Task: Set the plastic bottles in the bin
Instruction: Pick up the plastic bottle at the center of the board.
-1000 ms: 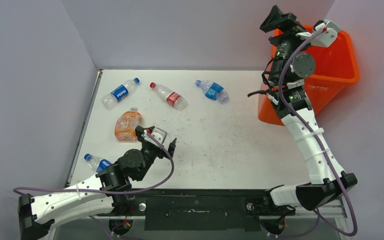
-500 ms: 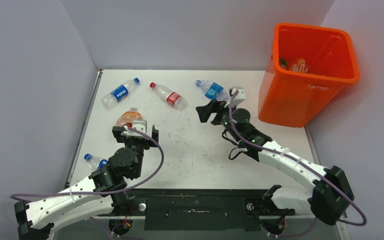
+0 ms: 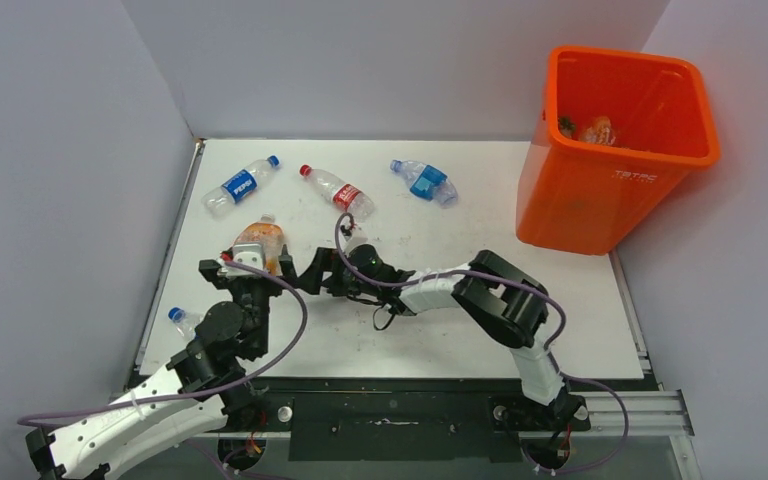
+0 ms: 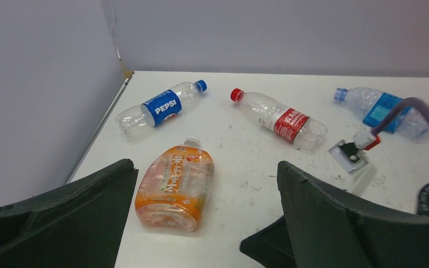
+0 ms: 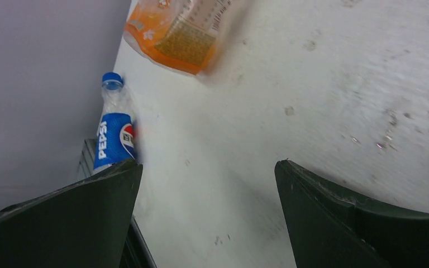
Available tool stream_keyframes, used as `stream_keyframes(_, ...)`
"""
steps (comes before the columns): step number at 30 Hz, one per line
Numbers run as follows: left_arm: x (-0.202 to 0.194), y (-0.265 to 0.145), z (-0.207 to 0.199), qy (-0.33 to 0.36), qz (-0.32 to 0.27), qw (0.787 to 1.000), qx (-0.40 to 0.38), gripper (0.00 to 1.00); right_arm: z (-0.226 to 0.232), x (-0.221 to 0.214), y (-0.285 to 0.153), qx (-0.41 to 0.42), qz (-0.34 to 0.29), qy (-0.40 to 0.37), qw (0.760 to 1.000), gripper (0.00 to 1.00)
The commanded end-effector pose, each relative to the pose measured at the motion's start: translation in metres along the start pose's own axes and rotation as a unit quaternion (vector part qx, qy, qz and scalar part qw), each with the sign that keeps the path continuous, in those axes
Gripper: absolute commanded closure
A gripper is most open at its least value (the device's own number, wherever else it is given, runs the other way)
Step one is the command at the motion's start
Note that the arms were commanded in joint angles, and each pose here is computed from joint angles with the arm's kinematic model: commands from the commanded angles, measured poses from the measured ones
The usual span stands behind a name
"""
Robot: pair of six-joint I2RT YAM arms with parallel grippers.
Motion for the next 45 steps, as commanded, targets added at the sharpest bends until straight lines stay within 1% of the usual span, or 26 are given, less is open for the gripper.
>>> stream_keyframes(1, 0.02, -0.005, 0.004, -0.059, -0.049, 0.997, -0.019, 0.04, 0.036, 0.032, 0.038, 0.079, -0.076, 0.07, 0.992, 0.07)
stream_keyframes(4, 0.021, -0.007, 0.004, -0.063, -0.049, 0.997, -0.023, 0.04, 0.036, 0.032, 0.063, 0.067, -0.079, 0.102, 0.989, 0.07)
stream_keyframes(10, 0.023, -0.01, 0.001, -0.062, -0.046, 0.997, -0.032, 0.04, 0.023, 0.025, 0.093, 0.025, -0.092, 0.17, 0.981, 0.07)
stream_keyframes(17, 0.025, -0.012, 0.0, -0.075, -0.046, 0.995, -0.044, 0.04, 0.026, 0.018, 0.122, -0.014, -0.085, 0.195, 0.977, 0.05)
stream_keyframes(22, 0.026, -0.012, -0.001, -0.079, -0.045, 0.995, -0.049, 0.04, 0.021, 0.009, 0.134, -0.064, -0.076, 0.204, 0.974, 0.02)
stream_keyframes(25, 0.026, -0.012, -0.001, -0.081, -0.045, 0.994, -0.052, 0.04, 0.021, 0.005, 0.138, -0.079, -0.07, 0.204, 0.973, 0.1)
stream_keyframes(28, 0.026, -0.013, -0.001, -0.082, -0.045, 0.994, -0.055, 0.04, 0.018, 0.001, 0.144, -0.085, -0.063, 0.207, 0.973, 0.25)
stream_keyframes(30, 0.027, -0.013, -0.001, -0.083, -0.044, 0.994, -0.056, 0.04, 0.015, -0.002, 0.147, -0.085, -0.057, 0.212, 0.972, 0.33)
stream_keyframes(36, 0.026, -0.013, -0.002, -0.082, -0.042, 0.994, -0.061, 0.04, 0.008, -0.011, 0.148, -0.079, -0.055, 0.235, 0.967, 0.5)
stream_keyframes(38, 0.026, -0.013, -0.003, -0.081, -0.041, 0.994, -0.062, 0.04, 0.005, -0.013, 0.145, -0.074, -0.058, 0.242, 0.966, 0.61)
stream_keyframes(43, 0.025, -0.013, -0.004, -0.079, -0.04, 0.994, -0.065, 0.04, -0.003, -0.014, 0.126, -0.057, -0.078, 0.26, 0.961, 0.92)
stream_keyframes(44, 0.026, -0.013, -0.004, -0.08, -0.04, 0.994, -0.065, 0.04, -0.004, -0.013, 0.121, -0.053, -0.083, 0.262, 0.96, 0.94)
stream_keyframes(45, 0.026, -0.013, -0.004, -0.079, -0.039, 0.994, -0.065, 0.04, -0.005, -0.012, 0.116, -0.047, -0.09, 0.263, 0.959, 0.95)
Point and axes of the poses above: each gripper's point midway between its finger pads, its own y axis out along the fingers, its own z axis along the line the jaws close on, x = y × z, the point moved 10 cm from there along -y, back along the fingers, and after that the axes turned 11 degrees about -y, right-handed, at the moved point
